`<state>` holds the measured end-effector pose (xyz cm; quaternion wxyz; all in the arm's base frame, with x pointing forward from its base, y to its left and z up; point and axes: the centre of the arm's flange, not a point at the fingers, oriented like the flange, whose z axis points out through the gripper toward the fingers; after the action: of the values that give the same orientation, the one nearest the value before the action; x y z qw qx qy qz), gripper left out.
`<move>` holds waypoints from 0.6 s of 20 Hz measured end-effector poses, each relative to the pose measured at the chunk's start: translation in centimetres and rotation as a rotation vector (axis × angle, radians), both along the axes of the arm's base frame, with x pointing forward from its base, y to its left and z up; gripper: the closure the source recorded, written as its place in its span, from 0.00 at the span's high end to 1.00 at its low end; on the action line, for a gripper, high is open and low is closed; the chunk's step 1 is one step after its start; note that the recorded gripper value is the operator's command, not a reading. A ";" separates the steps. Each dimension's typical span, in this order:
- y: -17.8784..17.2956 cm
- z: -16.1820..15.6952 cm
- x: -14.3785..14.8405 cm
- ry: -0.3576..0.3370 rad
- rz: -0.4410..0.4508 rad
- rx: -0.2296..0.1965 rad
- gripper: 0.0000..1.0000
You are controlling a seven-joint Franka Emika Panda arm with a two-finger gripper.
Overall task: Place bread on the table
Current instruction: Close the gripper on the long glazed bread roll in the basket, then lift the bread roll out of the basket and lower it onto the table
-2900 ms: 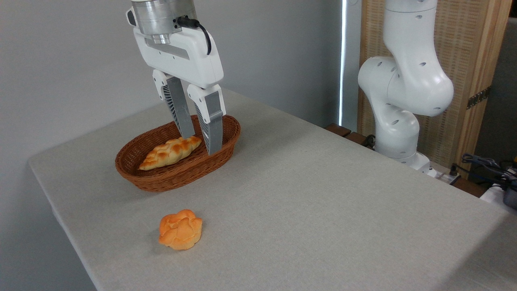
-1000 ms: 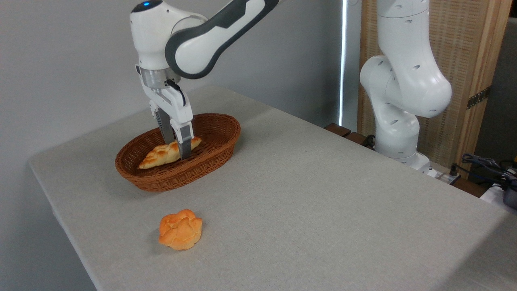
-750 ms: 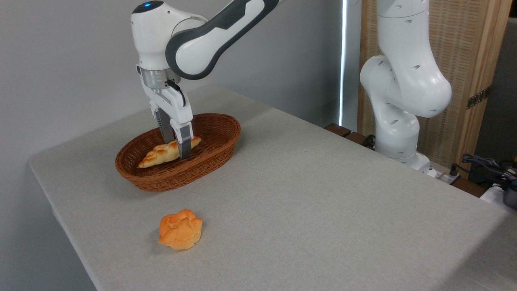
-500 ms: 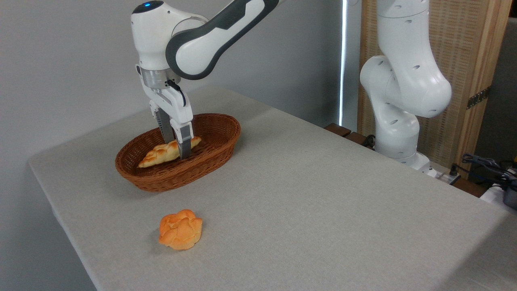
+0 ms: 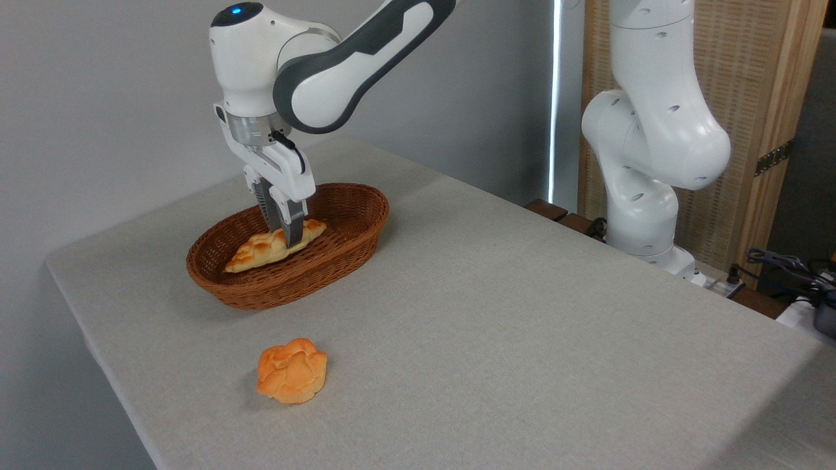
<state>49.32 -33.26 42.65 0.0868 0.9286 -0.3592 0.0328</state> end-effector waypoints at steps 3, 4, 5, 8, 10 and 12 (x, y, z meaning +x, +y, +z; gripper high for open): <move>0.1 0.0 0.0 0.000 0.001 0.000 0.32; 0.1 0.0 0.1 0.000 0.002 0.000 0.32; 0.1 0.0 0.1 0.000 0.003 0.000 0.31; 0.7 0.3 0.5 -0.004 0.019 -0.004 0.31; 1.8 1.1 1.1 -0.007 0.047 -0.013 0.31; 3.3 2.6 2.0 0.008 0.076 -0.012 0.31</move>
<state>51.34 -29.95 45.29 0.0923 0.9412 -0.3232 0.0345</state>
